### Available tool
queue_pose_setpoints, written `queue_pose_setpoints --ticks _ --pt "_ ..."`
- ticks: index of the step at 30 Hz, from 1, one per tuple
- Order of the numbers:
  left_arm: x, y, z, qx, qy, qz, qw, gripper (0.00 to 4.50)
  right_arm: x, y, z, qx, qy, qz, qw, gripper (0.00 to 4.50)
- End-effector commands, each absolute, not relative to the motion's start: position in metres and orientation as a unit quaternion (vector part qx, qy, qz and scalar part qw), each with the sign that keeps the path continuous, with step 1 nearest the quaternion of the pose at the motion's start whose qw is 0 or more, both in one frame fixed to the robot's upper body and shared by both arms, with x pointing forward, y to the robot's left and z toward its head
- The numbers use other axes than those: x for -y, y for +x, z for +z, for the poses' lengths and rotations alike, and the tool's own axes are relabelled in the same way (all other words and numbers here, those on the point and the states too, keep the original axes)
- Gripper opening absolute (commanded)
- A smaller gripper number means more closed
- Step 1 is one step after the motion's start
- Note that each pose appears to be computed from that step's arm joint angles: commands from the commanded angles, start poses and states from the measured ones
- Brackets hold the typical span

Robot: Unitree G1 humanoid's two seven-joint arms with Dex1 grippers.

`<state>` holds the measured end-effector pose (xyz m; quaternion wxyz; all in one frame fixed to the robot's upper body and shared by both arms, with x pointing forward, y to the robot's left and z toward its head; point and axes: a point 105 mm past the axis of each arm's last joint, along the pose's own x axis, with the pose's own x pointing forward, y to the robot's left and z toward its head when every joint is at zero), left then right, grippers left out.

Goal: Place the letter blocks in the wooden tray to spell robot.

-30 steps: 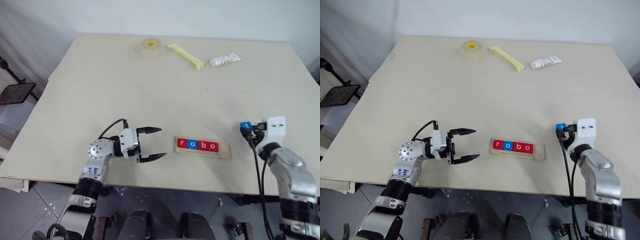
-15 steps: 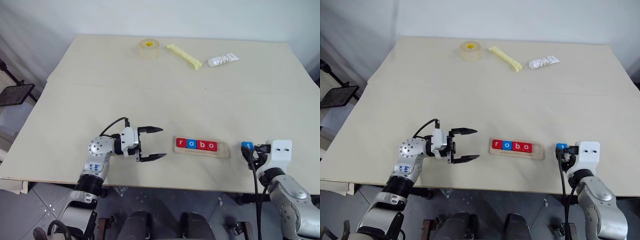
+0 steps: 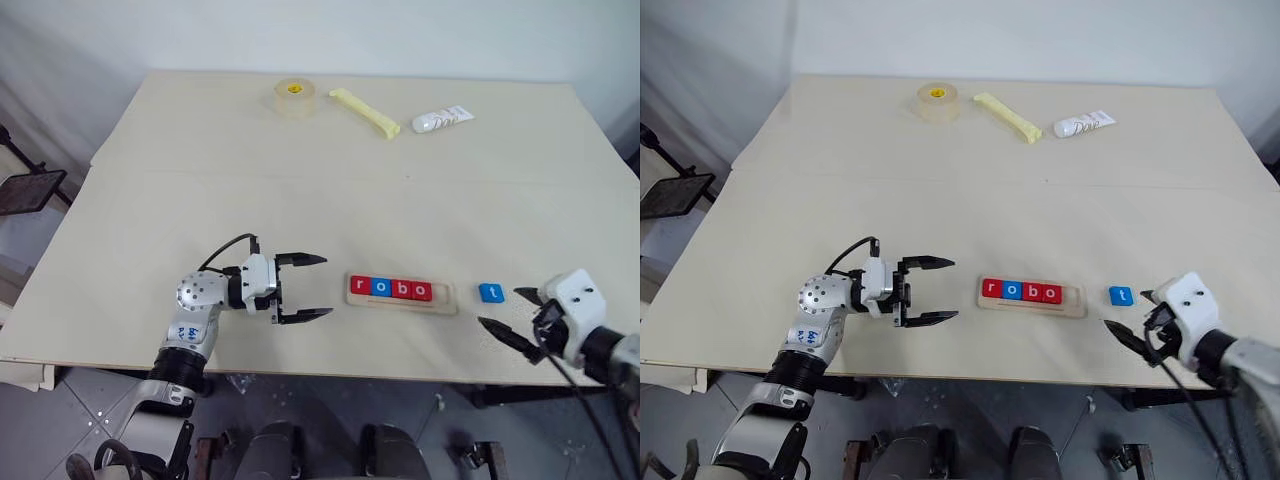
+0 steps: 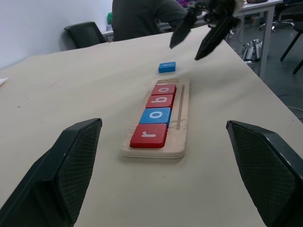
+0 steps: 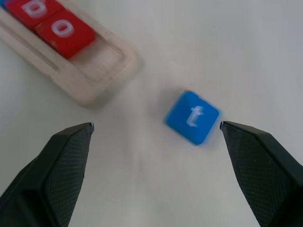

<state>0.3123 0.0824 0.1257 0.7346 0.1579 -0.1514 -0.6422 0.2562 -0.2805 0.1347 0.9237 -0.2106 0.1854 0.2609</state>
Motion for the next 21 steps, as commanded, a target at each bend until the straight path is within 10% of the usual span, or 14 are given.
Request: queue_pose_setpoints --ticks 1,18,21 --pt "-0.083 0.310 0.131 0.166 0.158 -0.641 0.733 4.50 0.286 0.261 0.143 -0.191 -0.249 0.311 0.897 4.48" --pt "-0.087 0.297 0.127 0.165 0.154 -0.627 0.746 4.50 0.308 0.312 0.128 -0.284 -0.374 0.457 0.756 4.48" --pt "-0.089 0.295 0.127 0.165 0.154 -0.620 0.751 4.50 0.303 0.318 0.128 -0.277 -0.371 0.465 0.755 3.84"
